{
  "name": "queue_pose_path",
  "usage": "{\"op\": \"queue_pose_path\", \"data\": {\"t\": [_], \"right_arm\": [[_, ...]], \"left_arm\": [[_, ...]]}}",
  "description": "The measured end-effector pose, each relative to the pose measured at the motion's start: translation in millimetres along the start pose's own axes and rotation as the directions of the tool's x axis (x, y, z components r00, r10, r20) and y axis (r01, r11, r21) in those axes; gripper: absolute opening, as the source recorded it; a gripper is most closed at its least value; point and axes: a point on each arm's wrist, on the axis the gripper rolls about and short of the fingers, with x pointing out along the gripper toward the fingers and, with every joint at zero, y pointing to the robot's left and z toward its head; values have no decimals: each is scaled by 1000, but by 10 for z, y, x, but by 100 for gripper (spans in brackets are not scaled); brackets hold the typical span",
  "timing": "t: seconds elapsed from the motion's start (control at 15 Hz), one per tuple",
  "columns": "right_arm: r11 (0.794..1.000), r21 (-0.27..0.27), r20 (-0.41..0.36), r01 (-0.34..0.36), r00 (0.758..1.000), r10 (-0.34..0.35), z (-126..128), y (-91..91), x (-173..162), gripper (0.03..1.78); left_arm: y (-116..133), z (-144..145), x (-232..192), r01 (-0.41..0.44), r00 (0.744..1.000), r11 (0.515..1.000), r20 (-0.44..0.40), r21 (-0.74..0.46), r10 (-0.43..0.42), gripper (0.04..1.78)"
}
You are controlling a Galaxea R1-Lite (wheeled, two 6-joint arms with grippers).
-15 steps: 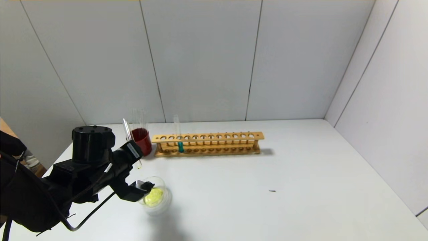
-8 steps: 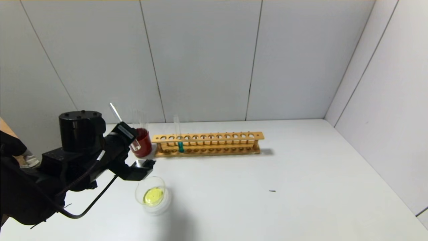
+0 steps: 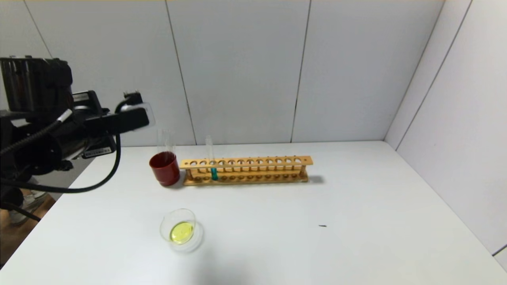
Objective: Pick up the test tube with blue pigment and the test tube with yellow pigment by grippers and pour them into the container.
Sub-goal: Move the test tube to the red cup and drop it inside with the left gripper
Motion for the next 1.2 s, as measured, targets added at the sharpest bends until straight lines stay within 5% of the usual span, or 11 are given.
{"op": "queue_pose_path", "data": {"t": [0.2,0.4,0.6,0.8,1.2], "right_arm": [[1000,0,0,0,1000,0,0,0,0,175],[1000,0,0,0,1000,0,0,0,0,175],[1000,0,0,0,1000,0,0,0,0,175],[1000,0,0,0,1000,0,0,0,0,175],[1000,0,0,0,1000,0,0,0,0,175]], "left_arm": [[307,-64,-66,149,989,919,76,-364,-130,31],[406,-142,-52,398,917,674,289,-622,-275,31],[471,-257,132,529,846,487,471,-695,-248,31],[372,-415,412,606,792,436,553,-665,-258,31],[42,-435,999,620,783,416,560,-665,-272,31]]}}
